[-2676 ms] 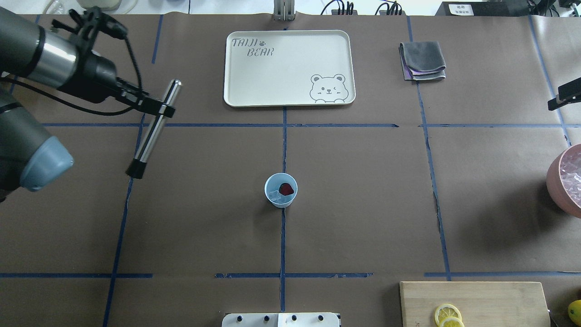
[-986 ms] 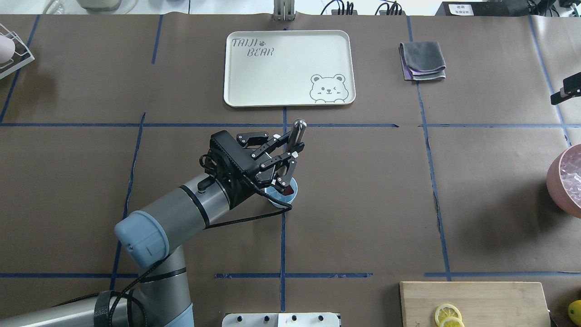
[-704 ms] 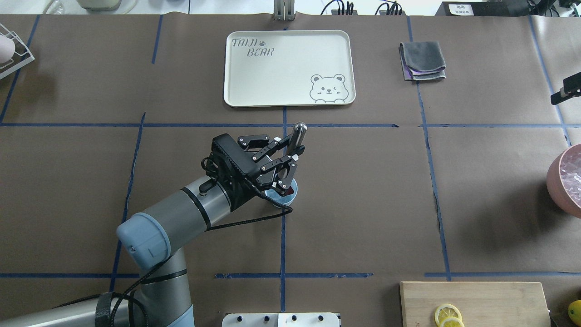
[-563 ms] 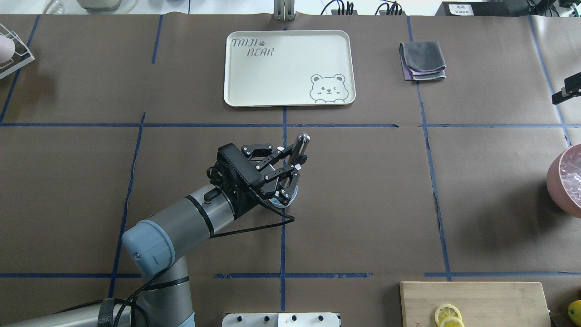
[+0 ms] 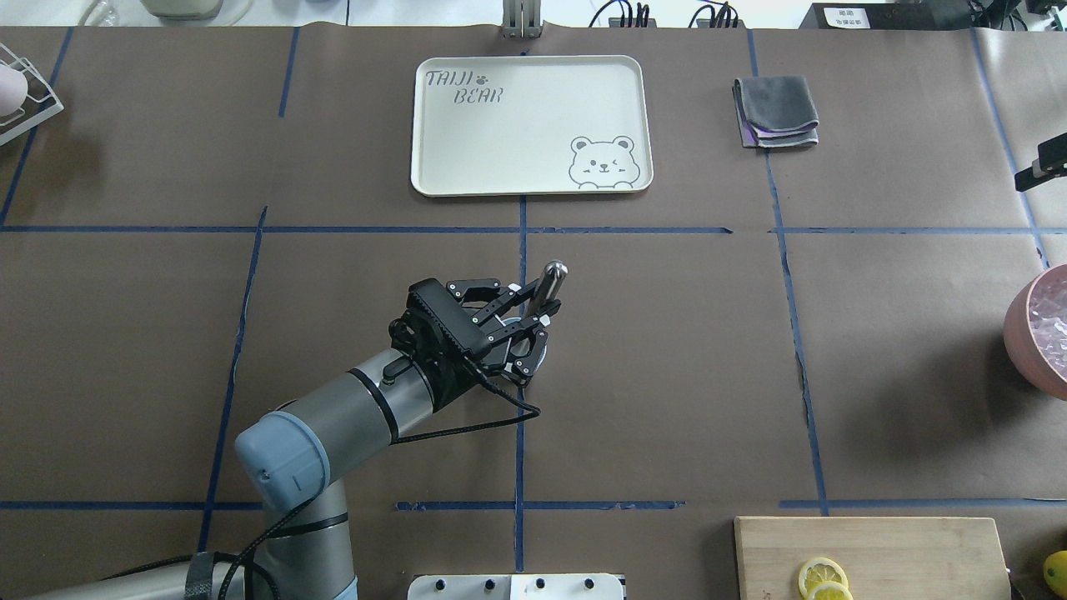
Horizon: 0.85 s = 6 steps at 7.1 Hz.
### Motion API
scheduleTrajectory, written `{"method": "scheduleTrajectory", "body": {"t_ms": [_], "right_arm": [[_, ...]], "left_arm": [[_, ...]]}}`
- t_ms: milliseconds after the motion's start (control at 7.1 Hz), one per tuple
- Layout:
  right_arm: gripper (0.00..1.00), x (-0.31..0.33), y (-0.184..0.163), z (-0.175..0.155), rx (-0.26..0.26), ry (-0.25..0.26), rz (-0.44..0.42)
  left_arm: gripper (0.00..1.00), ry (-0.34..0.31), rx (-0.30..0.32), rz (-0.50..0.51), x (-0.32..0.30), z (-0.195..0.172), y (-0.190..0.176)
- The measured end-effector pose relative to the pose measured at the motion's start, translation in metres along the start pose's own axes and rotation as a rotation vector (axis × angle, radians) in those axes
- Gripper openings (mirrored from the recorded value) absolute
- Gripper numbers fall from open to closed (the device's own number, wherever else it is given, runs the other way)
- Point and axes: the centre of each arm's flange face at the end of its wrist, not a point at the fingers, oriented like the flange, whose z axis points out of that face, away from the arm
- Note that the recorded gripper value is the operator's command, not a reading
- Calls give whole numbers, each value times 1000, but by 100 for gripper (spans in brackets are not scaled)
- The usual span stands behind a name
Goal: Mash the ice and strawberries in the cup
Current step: 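Press the muddler down into the cup onto the ice and strawberry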
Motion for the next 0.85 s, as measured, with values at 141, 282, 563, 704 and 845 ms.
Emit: {"method": "scheduleTrajectory", "body": {"t_ms": [141, 282, 563, 704, 845], "right_arm": [[100, 0, 0, 0, 0, 0, 0], [100, 0, 0, 0, 0, 0, 0], [100, 0, 0, -1, -1, -4, 2], [100, -1, 0, -2, -2, -7, 2], [100, -1, 0, -2, -2, -9, 3]], "left_arm": [[0, 0, -5, 2, 0, 1, 3], [0, -1, -8, 2, 0, 1, 5], [0, 1, -12, 10, 1, 0, 7], [0, 4, -8, 11, 3, 0, 5], [0, 9, 3, 7, 5, 0, 0]]}}
